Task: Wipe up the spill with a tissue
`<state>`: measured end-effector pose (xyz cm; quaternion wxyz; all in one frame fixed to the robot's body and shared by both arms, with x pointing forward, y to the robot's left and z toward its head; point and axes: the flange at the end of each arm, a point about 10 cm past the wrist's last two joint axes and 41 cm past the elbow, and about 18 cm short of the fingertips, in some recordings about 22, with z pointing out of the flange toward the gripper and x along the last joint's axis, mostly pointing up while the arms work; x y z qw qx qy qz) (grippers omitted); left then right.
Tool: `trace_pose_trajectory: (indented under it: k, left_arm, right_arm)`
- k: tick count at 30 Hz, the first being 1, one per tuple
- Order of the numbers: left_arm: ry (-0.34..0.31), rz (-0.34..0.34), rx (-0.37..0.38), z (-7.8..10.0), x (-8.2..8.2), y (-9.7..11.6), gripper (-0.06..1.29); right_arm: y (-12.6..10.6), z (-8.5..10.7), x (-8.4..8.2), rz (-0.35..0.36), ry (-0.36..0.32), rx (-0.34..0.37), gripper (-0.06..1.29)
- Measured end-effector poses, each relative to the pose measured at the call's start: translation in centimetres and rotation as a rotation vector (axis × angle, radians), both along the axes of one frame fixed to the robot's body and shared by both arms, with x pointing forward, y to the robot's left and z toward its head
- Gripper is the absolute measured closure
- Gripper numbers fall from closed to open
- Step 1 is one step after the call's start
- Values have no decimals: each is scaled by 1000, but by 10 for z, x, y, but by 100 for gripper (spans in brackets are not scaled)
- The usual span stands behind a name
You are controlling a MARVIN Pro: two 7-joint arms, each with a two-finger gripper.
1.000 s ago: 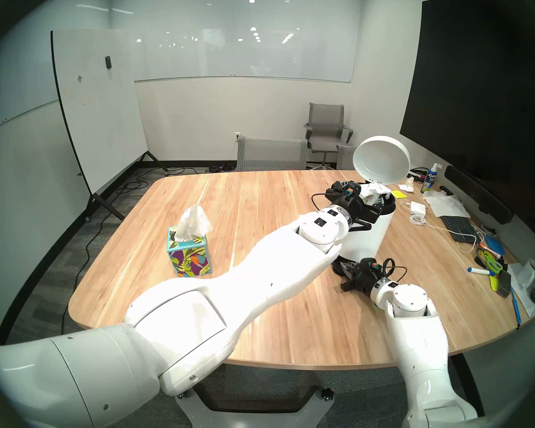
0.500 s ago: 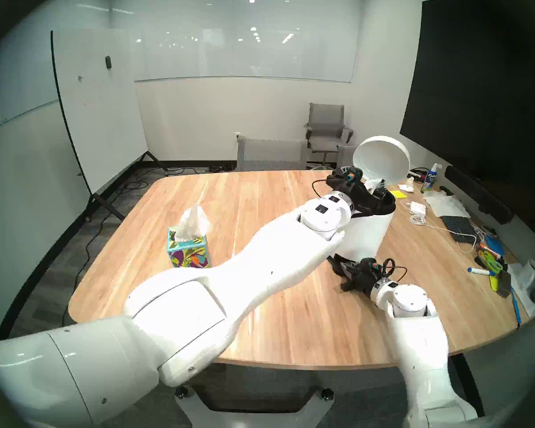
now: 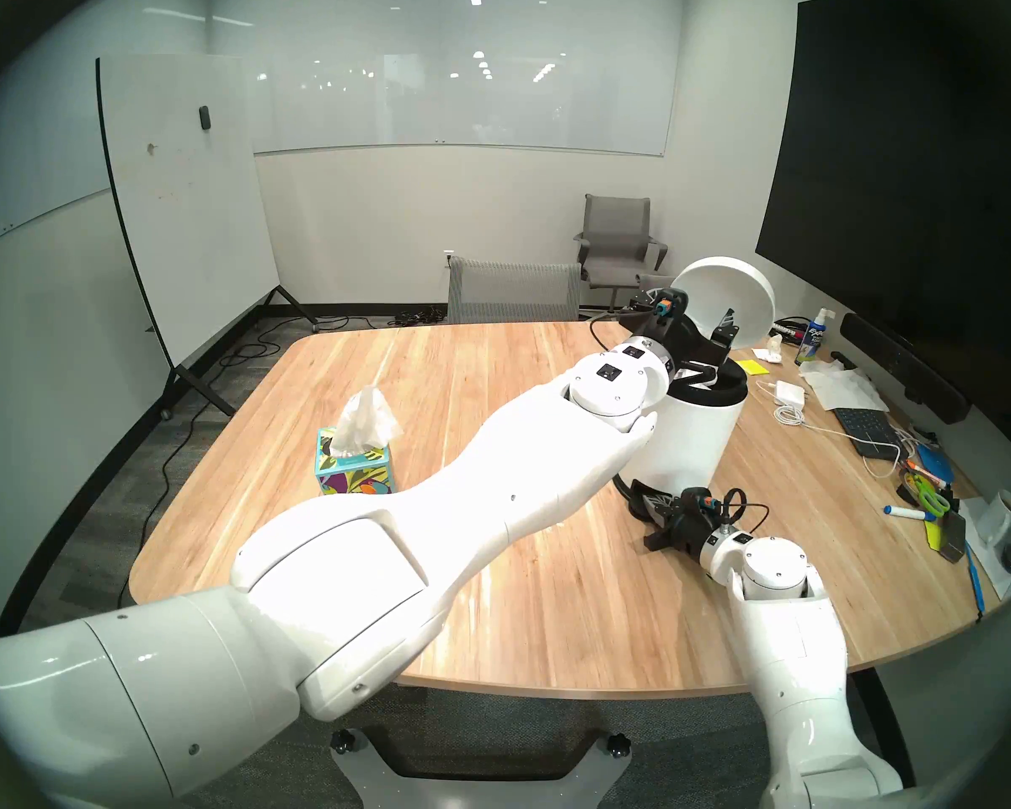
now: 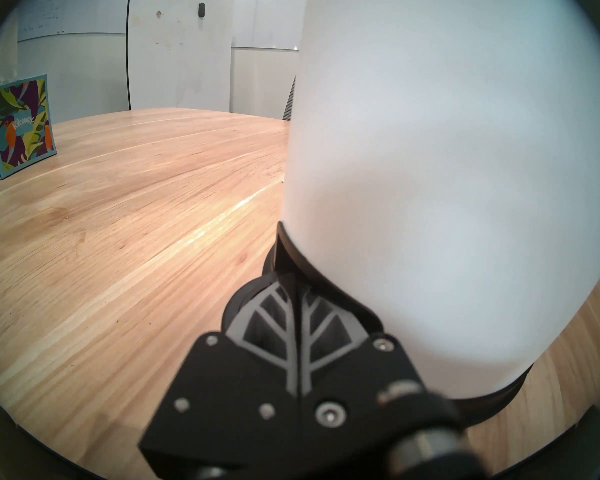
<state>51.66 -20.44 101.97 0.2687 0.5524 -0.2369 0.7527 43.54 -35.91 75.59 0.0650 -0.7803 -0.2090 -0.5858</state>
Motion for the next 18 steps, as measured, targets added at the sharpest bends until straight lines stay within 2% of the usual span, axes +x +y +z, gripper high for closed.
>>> trace_pose_trajectory:
  k: [5,10,14,18]
  left_arm:
    - [-56,-10,-68,23,0,8,-3]
    - [-108,4,-121,35,4,27,-3]
    - [-115,39,-134,24,13,51,-3]
    - [-90,95,-115,-6,23,79,-3]
  right_arm:
    - [0,0,0,0,-1,1,125]
    - [0,0,0,-1,-4,4,125]
    - [0,0,-1,-3,-9,6,125]
    - [1,-1,-1,-5,-13,8,125]
